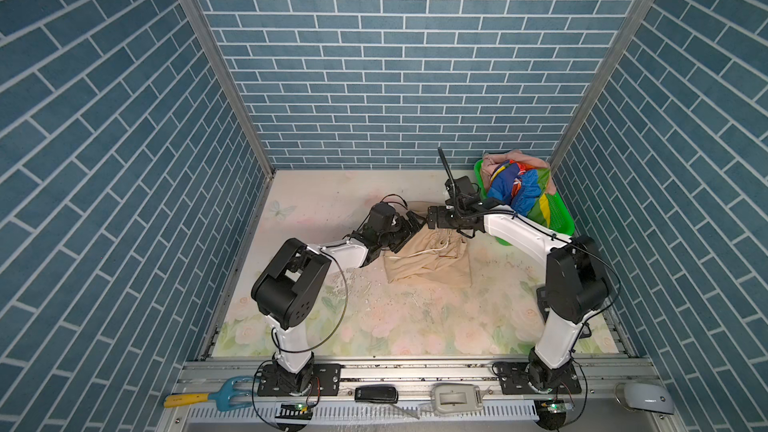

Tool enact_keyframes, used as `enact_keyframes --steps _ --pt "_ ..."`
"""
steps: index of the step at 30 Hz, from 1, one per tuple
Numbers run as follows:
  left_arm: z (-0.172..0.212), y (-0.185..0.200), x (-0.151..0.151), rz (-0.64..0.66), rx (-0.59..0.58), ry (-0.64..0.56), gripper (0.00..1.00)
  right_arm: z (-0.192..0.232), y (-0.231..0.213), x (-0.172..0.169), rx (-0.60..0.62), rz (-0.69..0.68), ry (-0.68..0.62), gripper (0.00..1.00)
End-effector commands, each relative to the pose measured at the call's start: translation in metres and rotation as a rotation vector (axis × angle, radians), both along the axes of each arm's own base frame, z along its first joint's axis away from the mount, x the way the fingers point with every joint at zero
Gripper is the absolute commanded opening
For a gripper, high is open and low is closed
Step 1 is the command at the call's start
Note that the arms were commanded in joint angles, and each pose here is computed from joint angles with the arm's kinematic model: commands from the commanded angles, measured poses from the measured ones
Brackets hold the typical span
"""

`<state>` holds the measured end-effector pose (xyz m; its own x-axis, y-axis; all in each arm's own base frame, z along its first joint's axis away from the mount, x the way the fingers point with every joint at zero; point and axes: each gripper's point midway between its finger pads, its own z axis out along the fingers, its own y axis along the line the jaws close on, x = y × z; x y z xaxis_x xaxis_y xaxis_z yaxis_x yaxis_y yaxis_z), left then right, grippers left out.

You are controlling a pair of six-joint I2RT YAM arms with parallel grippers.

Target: Fold and stack the shorts

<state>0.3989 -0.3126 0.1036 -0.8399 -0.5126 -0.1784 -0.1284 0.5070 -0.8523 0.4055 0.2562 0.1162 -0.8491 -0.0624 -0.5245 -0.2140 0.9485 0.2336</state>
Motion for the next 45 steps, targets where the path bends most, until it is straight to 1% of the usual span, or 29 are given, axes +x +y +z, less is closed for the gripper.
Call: enact_keyframes --steps 1,7,9,14,18,20,25,29,31,34,37,38,40,42,44,45 --pt "0.017 0.001 0.027 0.03 -0.02 -0.039 1.0 -0.019 -0.014 0.001 -0.113 -0.005 0.022 0.99" --pt "0.009 0.01 0.062 0.084 -0.012 -0.026 1.0 -0.048 -0.027 -0.008 -0.164 -0.013 0.061 0.99" --pt "-0.003 0.006 0.069 0.076 0.009 -0.008 1.0 -0.055 -0.032 -0.011 -0.178 -0.016 0.074 0.99" --pt "-0.035 0.004 0.082 0.087 -0.003 0.038 1.0 -0.063 -0.044 -0.019 -0.192 -0.016 0.091 0.99" --pt "-0.046 0.015 0.097 0.105 0.049 0.025 0.99 -0.067 -0.057 -0.026 -0.198 -0.023 0.102 0.99" --pt "-0.054 0.025 0.105 0.119 0.084 0.039 1.0 -0.07 -0.062 -0.03 -0.199 -0.024 0.107 0.99" --pt "-0.068 0.053 0.124 0.182 0.107 0.066 1.0 -0.077 -0.075 -0.041 -0.205 -0.029 0.126 0.99" --pt "-0.079 0.071 0.131 0.205 0.137 0.089 1.0 -0.082 -0.081 -0.052 -0.201 -0.027 0.14 0.99" --pt "-0.078 0.077 0.133 0.212 0.134 0.092 1.0 -0.081 -0.083 -0.054 -0.198 -0.023 0.142 0.99" --pt "-0.063 0.074 0.139 0.168 0.133 0.044 1.0 -0.066 -0.077 -0.053 -0.155 -0.002 0.119 0.99" --pt "-0.024 0.064 0.142 0.085 0.147 -0.05 1.0 -0.035 -0.072 -0.049 -0.101 0.005 0.068 0.99" --pt "-0.009 0.065 0.138 0.058 0.186 -0.079 1.0 -0.023 -0.071 -0.048 -0.084 0.003 0.05 0.99" --pt "0.025 0.069 0.128 0.009 0.311 -0.169 0.99 -0.004 -0.072 -0.046 -0.058 -0.001 0.018 0.99" --pt "0.057 0.076 0.115 -0.035 0.471 -0.271 1.0 0.011 -0.075 -0.045 -0.029 -0.011 -0.003 0.99" --pt "0.076 0.085 0.106 -0.046 0.575 -0.34 1.0 0.02 -0.079 -0.045 0.001 -0.023 -0.009 0.99" --pt "0.081 0.094 0.104 -0.028 0.621 -0.358 1.0 0.023 -0.081 -0.045 0.012 -0.028 -0.01 0.99"
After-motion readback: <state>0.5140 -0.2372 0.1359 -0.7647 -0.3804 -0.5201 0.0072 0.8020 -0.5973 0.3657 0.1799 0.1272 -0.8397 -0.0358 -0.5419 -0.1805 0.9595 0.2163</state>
